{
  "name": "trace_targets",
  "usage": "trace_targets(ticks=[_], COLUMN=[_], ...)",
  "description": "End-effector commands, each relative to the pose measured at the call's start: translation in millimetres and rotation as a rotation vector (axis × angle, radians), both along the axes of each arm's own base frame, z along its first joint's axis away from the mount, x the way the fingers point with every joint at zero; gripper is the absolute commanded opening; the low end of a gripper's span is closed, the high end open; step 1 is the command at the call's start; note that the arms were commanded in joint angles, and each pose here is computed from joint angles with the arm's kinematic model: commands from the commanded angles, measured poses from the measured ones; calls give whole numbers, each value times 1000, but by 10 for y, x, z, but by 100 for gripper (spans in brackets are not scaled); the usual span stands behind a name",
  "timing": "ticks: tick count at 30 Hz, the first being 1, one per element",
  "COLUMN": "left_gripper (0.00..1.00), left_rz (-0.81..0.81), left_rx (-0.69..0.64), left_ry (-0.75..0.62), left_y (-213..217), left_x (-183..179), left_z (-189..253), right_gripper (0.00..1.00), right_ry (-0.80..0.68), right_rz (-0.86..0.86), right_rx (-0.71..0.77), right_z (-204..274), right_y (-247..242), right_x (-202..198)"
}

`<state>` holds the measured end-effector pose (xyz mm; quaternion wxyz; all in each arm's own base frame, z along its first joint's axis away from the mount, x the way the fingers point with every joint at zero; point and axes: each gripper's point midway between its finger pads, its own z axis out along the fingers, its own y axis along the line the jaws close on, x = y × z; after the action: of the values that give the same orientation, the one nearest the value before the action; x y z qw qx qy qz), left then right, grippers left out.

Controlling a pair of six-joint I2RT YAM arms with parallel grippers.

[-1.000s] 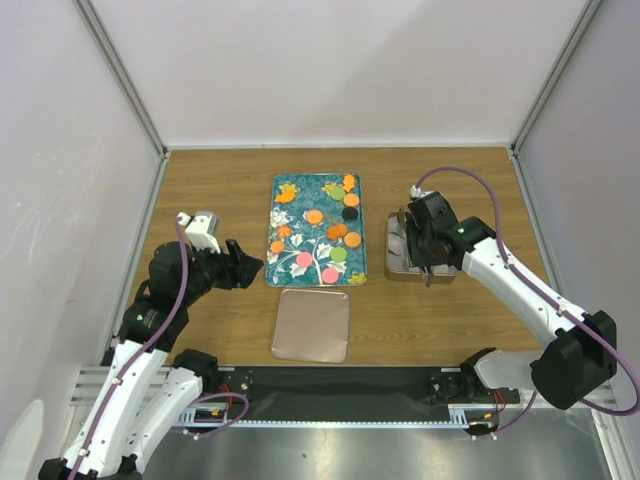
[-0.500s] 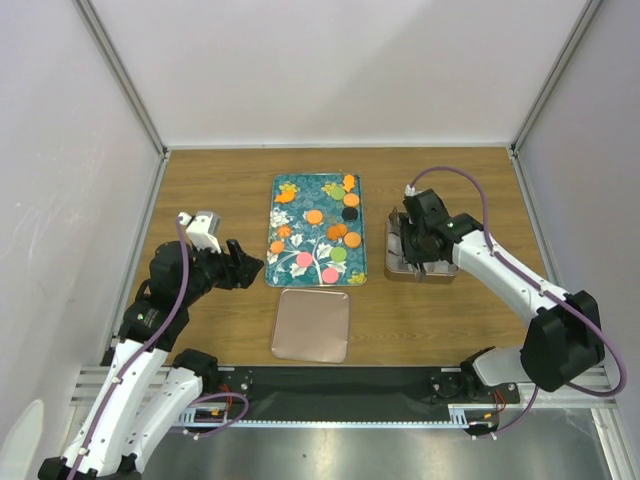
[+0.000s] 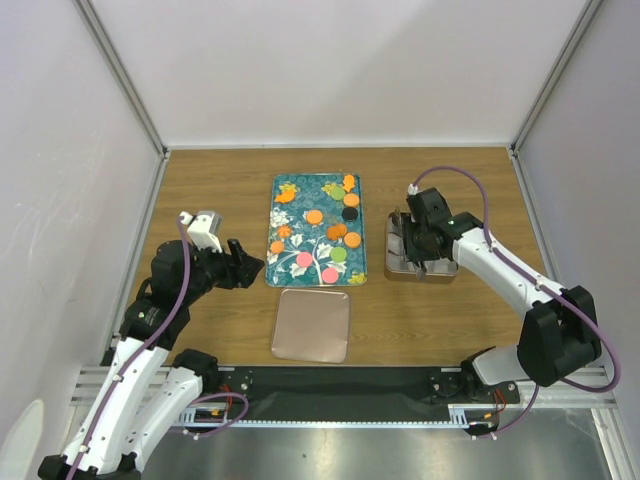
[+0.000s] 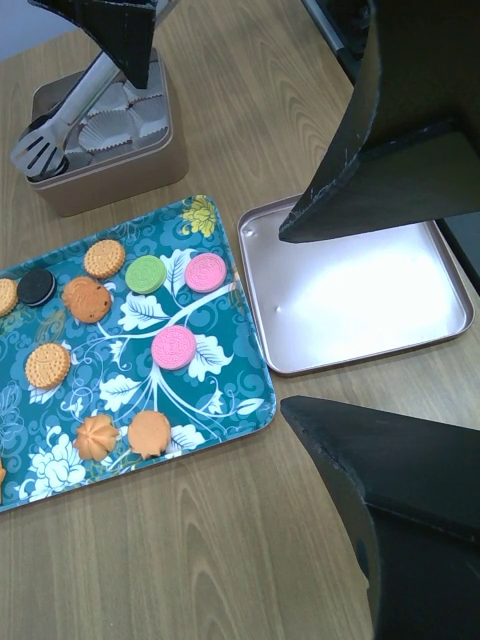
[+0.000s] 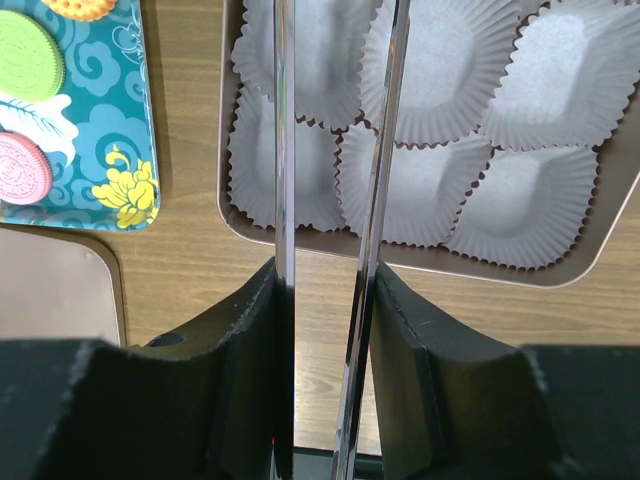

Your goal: Pack the cookies

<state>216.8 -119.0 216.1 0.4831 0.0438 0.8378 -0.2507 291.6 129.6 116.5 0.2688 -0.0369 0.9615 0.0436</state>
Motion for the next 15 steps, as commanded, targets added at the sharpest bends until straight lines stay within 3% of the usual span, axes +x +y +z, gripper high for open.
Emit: trace_targets(ticks=[1, 9, 15], left_gripper=[69, 69, 69], left_rz=[-15, -15, -15], left_rx=[7, 8, 9], left_ry=[-27, -25, -25], left_y=[-22, -23, -24], left_x=[27, 30, 30], left_z=[32, 25, 24], right_gripper=[39, 51, 52], right_ry=[-36, -49, -57], right_rz=[18, 16, 16], right_rx=[20, 21, 29], right_z=[33, 93, 157], right_y=[51, 25, 15], right_x=[103, 68, 39])
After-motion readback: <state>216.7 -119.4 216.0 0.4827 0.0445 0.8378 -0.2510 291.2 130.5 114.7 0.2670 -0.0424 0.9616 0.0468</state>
